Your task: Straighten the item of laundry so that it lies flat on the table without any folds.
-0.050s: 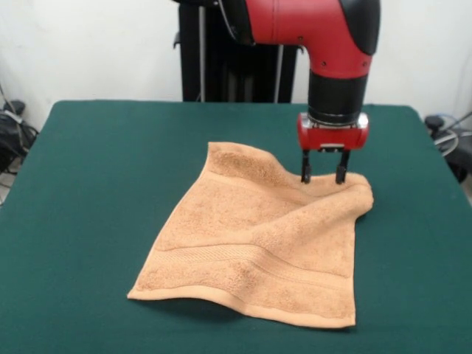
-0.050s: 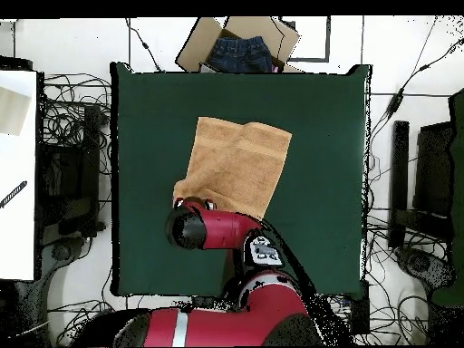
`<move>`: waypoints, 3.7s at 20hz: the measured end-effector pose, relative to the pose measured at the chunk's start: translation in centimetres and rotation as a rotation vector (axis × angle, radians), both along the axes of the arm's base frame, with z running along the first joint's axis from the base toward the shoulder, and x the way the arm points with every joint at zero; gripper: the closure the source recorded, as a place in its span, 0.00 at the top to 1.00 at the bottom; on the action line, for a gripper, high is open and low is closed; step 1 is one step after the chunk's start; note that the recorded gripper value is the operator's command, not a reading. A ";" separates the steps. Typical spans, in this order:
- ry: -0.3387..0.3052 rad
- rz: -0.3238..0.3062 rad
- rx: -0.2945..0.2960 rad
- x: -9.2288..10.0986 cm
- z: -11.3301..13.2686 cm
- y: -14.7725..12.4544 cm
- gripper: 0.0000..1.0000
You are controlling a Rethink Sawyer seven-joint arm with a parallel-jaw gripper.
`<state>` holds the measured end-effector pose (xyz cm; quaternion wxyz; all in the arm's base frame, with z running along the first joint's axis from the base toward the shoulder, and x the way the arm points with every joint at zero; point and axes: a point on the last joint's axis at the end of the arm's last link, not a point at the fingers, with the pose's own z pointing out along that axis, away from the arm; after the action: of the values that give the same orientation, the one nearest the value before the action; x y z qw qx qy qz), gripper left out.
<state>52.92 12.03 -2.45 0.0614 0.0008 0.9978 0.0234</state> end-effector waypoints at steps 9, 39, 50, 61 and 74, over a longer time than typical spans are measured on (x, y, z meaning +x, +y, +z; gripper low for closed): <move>0.004 -0.005 0.001 -0.1 -0.1 -0.2 1.00; 0.021 0.024 -0.031 -1.6 -2.6 0.2 0.00; 0.018 0.025 -0.032 -1.6 -2.6 0.2 0.00; -0.028 0.041 -0.053 -2.3 -2.6 0.5 0.00; -0.037 0.044 -0.054 -4.3 -2.0 0.7 0.00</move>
<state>48.59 12.77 -4.47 0.0791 -0.0231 0.9966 -0.0024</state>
